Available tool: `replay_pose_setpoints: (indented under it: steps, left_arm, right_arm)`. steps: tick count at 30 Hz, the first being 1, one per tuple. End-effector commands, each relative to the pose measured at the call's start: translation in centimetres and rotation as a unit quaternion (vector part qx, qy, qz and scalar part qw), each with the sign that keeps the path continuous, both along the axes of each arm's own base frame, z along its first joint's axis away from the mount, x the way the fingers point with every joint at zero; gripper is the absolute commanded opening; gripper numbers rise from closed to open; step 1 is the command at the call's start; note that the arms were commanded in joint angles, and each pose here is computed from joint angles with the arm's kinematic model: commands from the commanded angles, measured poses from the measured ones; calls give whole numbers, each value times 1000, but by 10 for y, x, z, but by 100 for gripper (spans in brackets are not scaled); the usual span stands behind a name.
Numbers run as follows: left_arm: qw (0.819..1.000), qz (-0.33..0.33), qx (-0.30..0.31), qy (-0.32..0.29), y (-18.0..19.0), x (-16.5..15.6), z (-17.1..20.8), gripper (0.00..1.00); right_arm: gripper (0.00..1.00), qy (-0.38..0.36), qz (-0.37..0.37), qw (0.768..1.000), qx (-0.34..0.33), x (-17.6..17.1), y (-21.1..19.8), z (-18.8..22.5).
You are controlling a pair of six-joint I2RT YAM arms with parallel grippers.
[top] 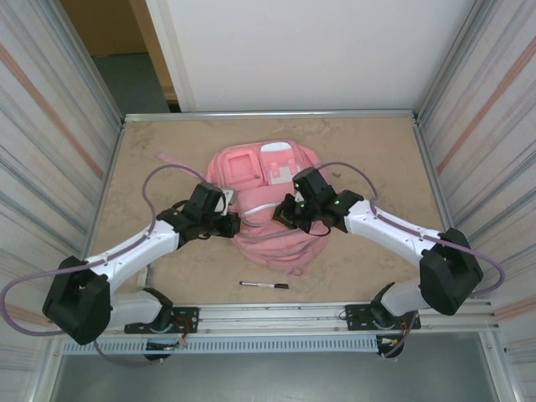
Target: Pack the student bag
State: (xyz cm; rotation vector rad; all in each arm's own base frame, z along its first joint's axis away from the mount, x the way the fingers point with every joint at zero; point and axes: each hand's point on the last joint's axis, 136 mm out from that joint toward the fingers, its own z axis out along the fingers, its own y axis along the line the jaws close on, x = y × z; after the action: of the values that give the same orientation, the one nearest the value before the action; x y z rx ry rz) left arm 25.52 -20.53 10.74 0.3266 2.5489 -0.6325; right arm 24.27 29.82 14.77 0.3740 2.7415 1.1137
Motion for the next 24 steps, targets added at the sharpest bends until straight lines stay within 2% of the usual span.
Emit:
replay_pose_setpoints:
  steps: [1, 6, 10, 13, 16, 19, 21, 24]
  left_arm:
    - [990, 95, 102, -35, 61, 23, -5, 3]
    - [994, 58, 62, -76, 51, 17, -2, 20]
    - [995, 40, 26, -92, 43, 9, -2, 26]
    - [993, 43, 26, -104, 46, 8, 1, 24]
    - [990, 55, 50, -117, 55, 13, 0, 18]
    - [989, 59, 67, -116, 57, 19, -5, 18]
    - [989, 61, 77, -108, 56, 24, -7, 25]
    - [989, 74, 91, -93, 58, 29, -10, 44]
  right_arm:
    - [0, 19, 54, 998, -8, -26, -3, 5]
    - [0, 20, 61, 998, -7, -25, 0, 1]
    - [0, 3, 75, 997, -31, -25, -3, 0]
    - [0, -4, 83, 996, -32, -26, -6, 3]
    - [0, -12, 92, 995, -26, -29, -7, 9]
    - [0, -16, 106, 994, -18, -31, -6, 15]
    - [0, -16, 113, 993, -19, -33, -5, 15]
    - [4, -10, 114, 993, -20, -35, -6, 14]
